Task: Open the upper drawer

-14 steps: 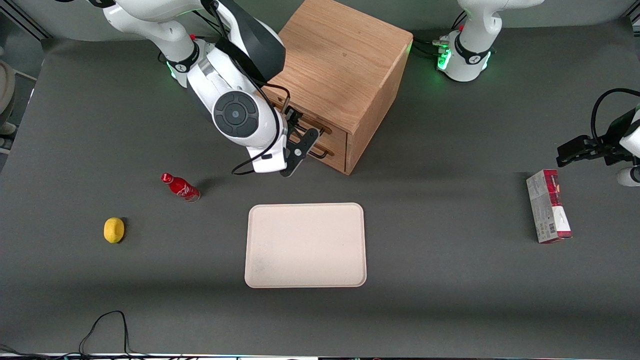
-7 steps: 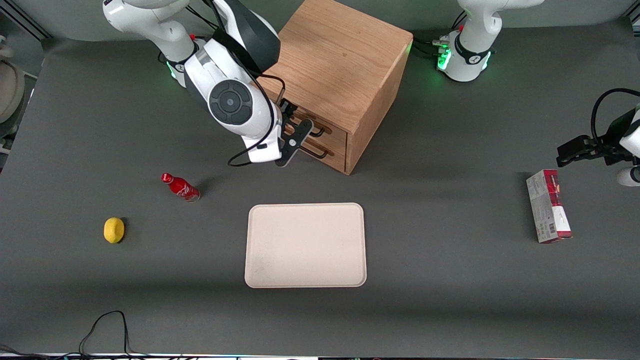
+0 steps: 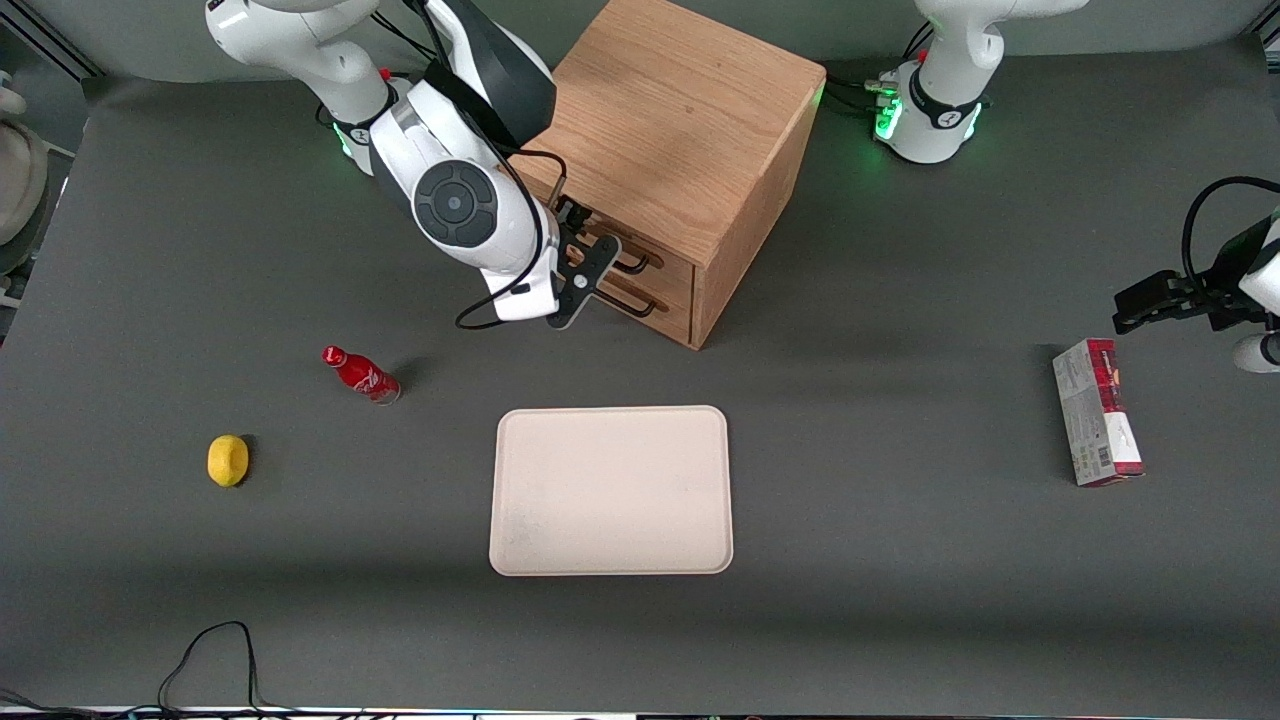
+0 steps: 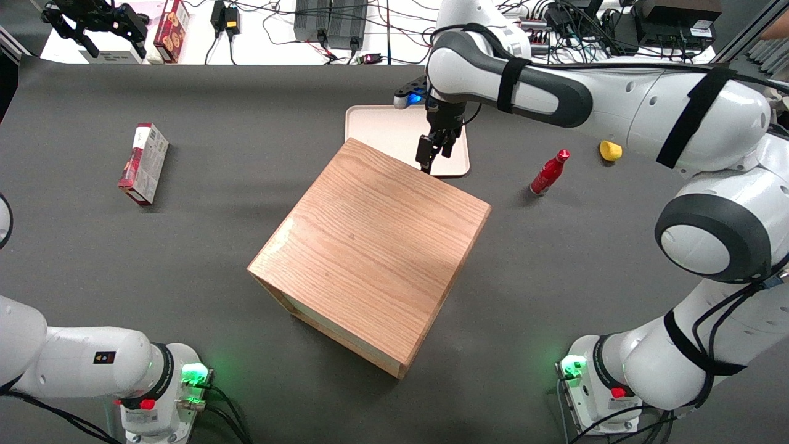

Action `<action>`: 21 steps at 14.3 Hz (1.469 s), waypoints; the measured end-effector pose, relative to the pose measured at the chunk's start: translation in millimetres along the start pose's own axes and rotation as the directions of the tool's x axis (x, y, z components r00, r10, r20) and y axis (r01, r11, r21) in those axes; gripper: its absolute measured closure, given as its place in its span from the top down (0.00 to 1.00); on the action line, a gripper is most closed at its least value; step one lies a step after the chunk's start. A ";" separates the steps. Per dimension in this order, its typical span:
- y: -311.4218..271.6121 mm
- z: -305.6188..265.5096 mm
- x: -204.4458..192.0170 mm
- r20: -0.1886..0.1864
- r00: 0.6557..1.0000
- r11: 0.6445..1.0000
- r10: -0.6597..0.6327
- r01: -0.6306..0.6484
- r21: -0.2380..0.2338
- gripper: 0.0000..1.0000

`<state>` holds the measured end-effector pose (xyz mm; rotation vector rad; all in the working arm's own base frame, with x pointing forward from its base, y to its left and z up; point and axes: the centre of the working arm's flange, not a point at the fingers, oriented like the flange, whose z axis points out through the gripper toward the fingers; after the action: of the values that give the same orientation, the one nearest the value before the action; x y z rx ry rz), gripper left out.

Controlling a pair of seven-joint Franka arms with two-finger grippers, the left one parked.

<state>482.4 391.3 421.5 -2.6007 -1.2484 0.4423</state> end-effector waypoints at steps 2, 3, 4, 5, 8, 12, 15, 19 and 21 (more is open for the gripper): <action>0.2 0.7 0.3 -0.003 1.000 1.000 0.000 0.000 0.000 1.00; 0.8 1.7 0.9 -0.009 1.000 1.000 0.001 -0.001 -0.001 1.00; 1.5 4.0 1.5 -0.014 1.000 1.000 0.002 -0.002 0.001 1.00; 1.9 6.7 2.2 -0.021 1.000 1.000 0.005 -0.005 0.007 1.00; 3.4 13.0 3.1 -0.031 0.999 1.000 0.010 -0.010 0.013 1.00; -0.4 19.9 5.9 -0.044 0.999 1.000 0.004 -0.004 0.010 1.00; 1.3 28.2 7.5 -0.058 0.998 1.000 0.002 -0.002 0.003 1.00; -0.7 39.4 11.0 -0.068 0.998 1.000 -0.002 0.002 -0.004 1.00; -0.1 41.1 12.1 -0.071 0.997 1.000 -0.002 0.001 -0.005 1.00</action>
<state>474.7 403.7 381.3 -2.5953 -1.2297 0.3440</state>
